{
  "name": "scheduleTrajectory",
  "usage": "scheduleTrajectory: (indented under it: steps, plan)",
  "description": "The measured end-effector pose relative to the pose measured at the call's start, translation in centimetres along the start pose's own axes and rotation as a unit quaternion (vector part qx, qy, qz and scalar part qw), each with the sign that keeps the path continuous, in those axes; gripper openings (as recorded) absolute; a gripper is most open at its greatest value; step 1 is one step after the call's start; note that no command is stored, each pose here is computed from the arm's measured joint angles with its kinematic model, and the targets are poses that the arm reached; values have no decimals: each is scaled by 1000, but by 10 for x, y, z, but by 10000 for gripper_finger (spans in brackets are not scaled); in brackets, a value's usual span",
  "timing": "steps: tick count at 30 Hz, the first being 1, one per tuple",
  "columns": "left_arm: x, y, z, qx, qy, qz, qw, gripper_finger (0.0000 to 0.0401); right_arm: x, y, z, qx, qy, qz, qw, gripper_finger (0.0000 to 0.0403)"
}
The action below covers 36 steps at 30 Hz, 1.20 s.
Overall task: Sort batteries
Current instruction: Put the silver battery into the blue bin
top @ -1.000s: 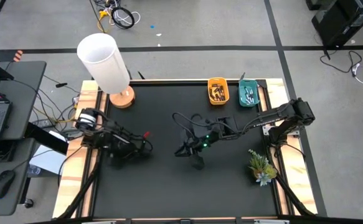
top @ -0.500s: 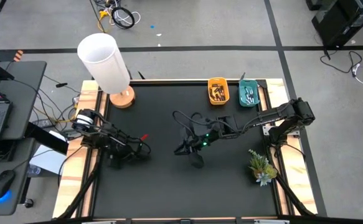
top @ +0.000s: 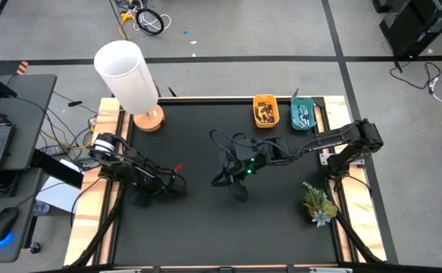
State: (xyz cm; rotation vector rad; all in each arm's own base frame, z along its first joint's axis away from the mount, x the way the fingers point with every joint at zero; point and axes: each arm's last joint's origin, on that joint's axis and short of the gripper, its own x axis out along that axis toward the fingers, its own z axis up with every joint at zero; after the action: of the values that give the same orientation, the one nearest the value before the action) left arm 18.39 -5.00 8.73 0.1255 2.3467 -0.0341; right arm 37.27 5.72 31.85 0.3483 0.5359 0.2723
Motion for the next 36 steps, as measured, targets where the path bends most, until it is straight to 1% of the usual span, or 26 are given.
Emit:
scheduleTrajectory:
  steps: [5,9,10,15,19,23,26,29,32,34,36]
  plan:
    - [-7,0,3,1,-13,21,1000,77,-3,2,4,-9,6,-3,1000,50]
    - [-9,0,4,-20,-18,33,999,38,-4,1,3,-7,16,-14,1000,50]
    - [-10,1,4,-25,-18,35,999,34,-4,1,3,-7,16,-14,1000,49]
    - [-11,1,5,-41,-22,45,998,34,-4,0,3,-13,15,-16,1000,49]
    - [-19,4,6,-51,-42,62,996,34,-4,-2,4,-14,14,-18,1000,49]
    - [-31,9,5,-74,-81,70,991,34,-5,-4,5,-14,13,-21,1000,49]
    - [-45,12,2,-85,-127,71,986,34,-5,-5,5,-15,13,-22,1000,49]
    - [-63,15,-1,-105,-188,64,974,34,-5,-5,5,-17,13,-22,1000,49]
    - [-78,20,-10,-128,-217,59,966,34,-5,-5,4,-19,16,-23,999,49]
    - [-90,22,-14,-141,-251,52,956,34,-7,-7,3,-23,23,-26,999,49]
    - [-99,26,-20,-153,-268,48,950,34,-12,-9,4,-25,27,-32,999,49]
